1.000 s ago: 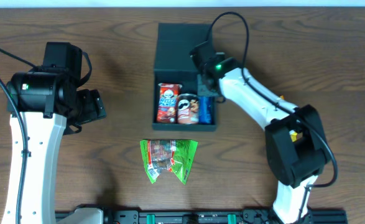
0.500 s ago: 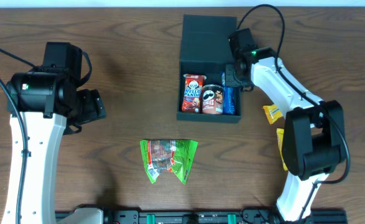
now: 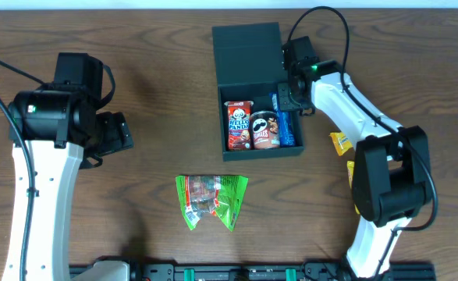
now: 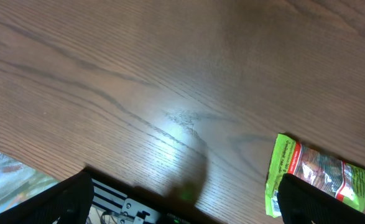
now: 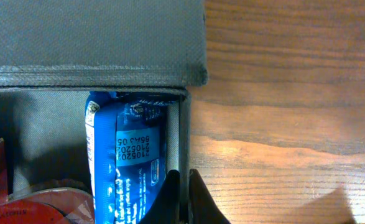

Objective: Pack container
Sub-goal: 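Move the right gripper right to the small yellow packet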

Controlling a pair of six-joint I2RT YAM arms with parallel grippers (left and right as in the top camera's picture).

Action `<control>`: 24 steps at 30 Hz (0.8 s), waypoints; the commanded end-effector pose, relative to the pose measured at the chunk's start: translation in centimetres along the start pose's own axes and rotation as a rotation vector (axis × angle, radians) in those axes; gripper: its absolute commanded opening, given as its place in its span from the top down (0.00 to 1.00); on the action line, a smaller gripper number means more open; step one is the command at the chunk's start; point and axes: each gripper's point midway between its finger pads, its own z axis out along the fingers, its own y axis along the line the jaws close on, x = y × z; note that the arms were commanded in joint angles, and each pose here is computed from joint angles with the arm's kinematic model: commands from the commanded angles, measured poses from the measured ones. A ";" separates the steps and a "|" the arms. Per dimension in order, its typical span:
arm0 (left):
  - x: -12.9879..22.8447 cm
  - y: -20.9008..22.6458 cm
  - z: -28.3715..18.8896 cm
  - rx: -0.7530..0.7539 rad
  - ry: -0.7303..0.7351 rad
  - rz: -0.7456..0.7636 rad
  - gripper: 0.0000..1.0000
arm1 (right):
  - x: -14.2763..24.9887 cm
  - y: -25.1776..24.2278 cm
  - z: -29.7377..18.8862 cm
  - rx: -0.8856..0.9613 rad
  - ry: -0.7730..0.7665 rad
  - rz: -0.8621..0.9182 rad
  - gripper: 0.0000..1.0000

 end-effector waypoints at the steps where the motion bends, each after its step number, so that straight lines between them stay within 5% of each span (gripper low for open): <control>1: 0.0 0.4 0.1 -0.020 0.001 -0.006 0.05 | 0.8 0.2 0.5 0.007 0.030 0.012 0.98; 6: 0.0 0.4 0.1 -0.020 0.001 -0.006 0.05 | 1.1 -0.1 -0.5 0.013 0.034 0.036 0.71; 12: 0.0 0.4 0.1 -0.020 0.001 -0.007 0.05 | -0.5 -1.1 -5.1 0.033 -0.070 0.079 0.55; 19: 0.0 0.4 0.1 -0.020 0.001 -0.006 0.05 | 4.1 -6.5 -12.3 0.179 -0.037 0.593 0.43; 24: 0.0 0.4 0.1 -0.020 0.001 -0.006 0.05 | 6.7 -9.1 -12.3 0.219 -0.016 0.825 0.39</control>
